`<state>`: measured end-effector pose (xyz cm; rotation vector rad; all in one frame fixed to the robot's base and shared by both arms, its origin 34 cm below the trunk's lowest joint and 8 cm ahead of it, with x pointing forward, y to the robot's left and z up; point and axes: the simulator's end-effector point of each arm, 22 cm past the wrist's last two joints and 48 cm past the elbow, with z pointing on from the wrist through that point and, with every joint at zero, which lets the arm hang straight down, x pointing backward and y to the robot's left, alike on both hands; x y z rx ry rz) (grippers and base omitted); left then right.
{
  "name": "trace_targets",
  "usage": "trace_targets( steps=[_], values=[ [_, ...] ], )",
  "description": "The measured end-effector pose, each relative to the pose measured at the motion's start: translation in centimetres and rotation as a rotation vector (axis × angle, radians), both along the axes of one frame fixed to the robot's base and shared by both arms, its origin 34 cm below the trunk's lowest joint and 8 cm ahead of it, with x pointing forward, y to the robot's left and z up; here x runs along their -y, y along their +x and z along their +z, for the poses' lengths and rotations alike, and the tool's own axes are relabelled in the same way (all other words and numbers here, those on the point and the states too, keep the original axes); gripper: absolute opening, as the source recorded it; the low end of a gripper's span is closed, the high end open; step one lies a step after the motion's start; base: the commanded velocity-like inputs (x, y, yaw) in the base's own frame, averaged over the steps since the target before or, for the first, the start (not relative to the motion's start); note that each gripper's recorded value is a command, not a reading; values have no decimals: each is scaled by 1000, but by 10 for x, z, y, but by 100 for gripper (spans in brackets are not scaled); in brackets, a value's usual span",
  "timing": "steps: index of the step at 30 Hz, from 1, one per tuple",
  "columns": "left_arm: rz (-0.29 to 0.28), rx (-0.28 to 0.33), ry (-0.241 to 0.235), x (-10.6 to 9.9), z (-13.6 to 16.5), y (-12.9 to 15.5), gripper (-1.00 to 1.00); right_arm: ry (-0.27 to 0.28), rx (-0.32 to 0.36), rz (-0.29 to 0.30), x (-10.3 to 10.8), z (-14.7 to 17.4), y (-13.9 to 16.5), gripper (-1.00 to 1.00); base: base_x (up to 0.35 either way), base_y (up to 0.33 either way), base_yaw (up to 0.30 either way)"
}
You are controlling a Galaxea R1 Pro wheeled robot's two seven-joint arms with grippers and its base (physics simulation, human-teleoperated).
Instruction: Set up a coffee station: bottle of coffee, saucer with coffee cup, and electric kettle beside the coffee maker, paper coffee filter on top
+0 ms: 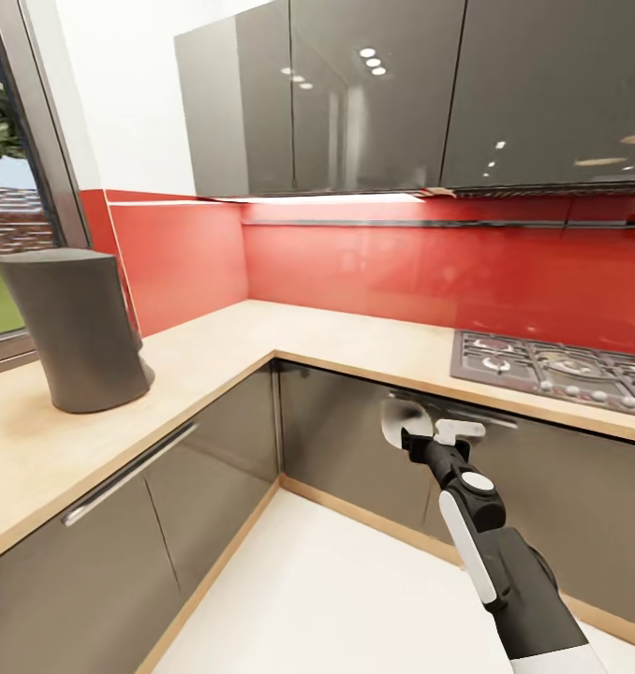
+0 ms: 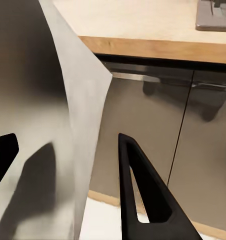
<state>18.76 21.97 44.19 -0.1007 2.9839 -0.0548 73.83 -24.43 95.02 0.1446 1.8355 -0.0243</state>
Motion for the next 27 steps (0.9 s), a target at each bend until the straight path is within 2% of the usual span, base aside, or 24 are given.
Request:
trace_targets(
  steps=[12,19,27],
  values=[
    [1,0,-1,1,0,0,100,-2,2,1,0,1,0,-100,246,-255,13],
    [0,0,-2,1,0,0,100,-2,2,1,-1,1,0,-100,115,-316,218],
    [0,1,-1,1,0,1,100,-2,2,1,-1,0,0,-100,14,-340,264]
  ],
)
